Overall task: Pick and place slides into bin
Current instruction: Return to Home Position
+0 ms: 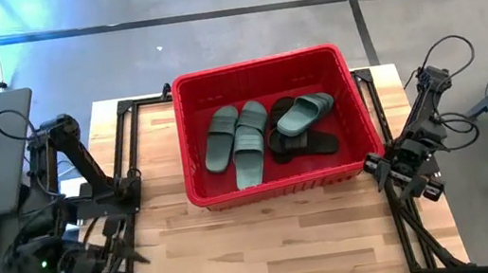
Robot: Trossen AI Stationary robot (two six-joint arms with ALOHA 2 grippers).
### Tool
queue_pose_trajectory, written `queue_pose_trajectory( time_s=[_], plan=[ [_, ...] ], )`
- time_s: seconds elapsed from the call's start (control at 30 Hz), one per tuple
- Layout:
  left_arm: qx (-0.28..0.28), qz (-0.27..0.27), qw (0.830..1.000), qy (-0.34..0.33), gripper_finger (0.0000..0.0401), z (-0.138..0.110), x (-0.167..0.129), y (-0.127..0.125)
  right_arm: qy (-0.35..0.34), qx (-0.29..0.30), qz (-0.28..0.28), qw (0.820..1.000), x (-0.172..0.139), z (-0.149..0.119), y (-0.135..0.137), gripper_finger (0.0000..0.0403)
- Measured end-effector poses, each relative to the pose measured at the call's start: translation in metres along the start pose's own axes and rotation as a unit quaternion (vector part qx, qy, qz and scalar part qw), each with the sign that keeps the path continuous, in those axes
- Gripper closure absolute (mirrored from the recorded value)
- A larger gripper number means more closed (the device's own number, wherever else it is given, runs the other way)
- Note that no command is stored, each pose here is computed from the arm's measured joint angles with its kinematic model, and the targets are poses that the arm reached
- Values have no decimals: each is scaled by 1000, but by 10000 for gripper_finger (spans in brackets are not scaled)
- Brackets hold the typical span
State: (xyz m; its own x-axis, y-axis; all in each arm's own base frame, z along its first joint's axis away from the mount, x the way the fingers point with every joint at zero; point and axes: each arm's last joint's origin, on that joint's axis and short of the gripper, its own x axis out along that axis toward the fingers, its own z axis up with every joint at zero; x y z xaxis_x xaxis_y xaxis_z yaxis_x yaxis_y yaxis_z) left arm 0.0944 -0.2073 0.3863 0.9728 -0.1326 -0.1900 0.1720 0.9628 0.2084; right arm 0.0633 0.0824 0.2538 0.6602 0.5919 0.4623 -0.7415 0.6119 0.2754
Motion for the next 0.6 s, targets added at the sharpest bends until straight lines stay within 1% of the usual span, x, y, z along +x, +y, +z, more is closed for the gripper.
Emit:
queue_pose_trajectory(
  time_s=[0.1,0.2,0.27,0.33,0.5,0.6],
  plan=[
    [47,-66,996,-35,274,-8,1,-4,5,-1,-2,1000,-4,-6,-2,208],
    [92,-107,987,-75,274,-23,8,-4,6,-2,-3,1000,-7,-10,-4,208],
    [102,-132,980,-108,274,-34,9,3,0,-1,-3,1000,-8,-10,-4,208],
    [100,-148,975,-129,274,-48,8,13,-9,-10,-3,1000,-9,-8,-4,208],
    [106,-155,972,-139,274,-85,4,41,-23,-36,18,999,-13,-3,-3,208],
    [120,-179,962,-169,274,-103,-6,54,-13,-41,33,999,-15,-4,-2,208]
  ],
)
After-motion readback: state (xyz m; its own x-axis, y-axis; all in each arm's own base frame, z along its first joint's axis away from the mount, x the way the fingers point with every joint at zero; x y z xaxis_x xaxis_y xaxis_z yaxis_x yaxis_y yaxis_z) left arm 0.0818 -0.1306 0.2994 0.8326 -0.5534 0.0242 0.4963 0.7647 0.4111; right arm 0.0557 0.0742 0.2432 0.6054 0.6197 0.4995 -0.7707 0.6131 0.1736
